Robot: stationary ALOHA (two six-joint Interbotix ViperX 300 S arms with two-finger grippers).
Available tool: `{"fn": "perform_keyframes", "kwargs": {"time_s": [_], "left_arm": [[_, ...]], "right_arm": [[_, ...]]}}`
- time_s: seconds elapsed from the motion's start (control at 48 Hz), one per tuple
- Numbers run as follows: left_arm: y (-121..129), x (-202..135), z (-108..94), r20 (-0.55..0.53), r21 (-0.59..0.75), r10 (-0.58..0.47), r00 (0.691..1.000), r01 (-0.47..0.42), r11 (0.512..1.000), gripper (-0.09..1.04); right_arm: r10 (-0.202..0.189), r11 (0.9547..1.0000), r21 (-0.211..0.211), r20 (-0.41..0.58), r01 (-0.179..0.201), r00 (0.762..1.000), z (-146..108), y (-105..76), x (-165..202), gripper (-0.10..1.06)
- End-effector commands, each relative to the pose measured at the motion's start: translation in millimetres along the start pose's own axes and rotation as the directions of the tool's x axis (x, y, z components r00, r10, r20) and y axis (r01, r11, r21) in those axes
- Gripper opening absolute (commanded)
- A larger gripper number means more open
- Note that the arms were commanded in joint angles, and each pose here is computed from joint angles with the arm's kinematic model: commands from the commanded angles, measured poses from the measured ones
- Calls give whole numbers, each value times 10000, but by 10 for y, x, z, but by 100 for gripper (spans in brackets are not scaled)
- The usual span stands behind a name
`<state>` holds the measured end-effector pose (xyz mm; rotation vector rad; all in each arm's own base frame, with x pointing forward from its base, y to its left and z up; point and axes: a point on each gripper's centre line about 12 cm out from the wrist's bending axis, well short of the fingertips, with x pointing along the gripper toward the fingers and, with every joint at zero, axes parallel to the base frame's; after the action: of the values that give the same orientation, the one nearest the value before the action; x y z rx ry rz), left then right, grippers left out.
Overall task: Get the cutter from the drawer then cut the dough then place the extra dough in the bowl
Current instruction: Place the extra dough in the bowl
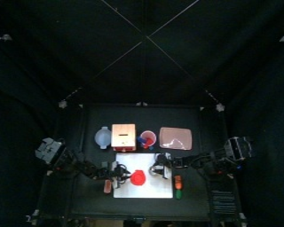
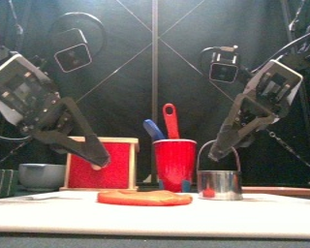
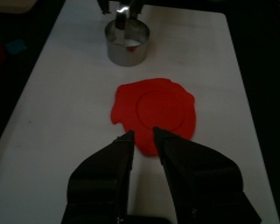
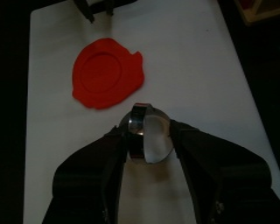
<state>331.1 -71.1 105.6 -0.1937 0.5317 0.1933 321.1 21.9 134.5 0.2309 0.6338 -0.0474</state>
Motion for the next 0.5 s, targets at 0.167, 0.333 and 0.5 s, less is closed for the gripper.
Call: {"fn": "perform_keyframes", "kwargs": {"time_s": [0.167,0.333,0.5], "left_arm": [[8,194,230,-1769,-2034,-651,9821,283,9787,93],[79,222,216,-2053,-2255,-608,9768,132,9742,94],[71,264,188,-2216,-2316,-611,9732,84,9728,93]], "right_arm": [[34,10000,30,196,-35,9998,63,11,-5,79],[8,10000,11,93,-8,10000,38,6,20,79],[12,10000,17,75,-13,10000,33,9,23,79]]}}
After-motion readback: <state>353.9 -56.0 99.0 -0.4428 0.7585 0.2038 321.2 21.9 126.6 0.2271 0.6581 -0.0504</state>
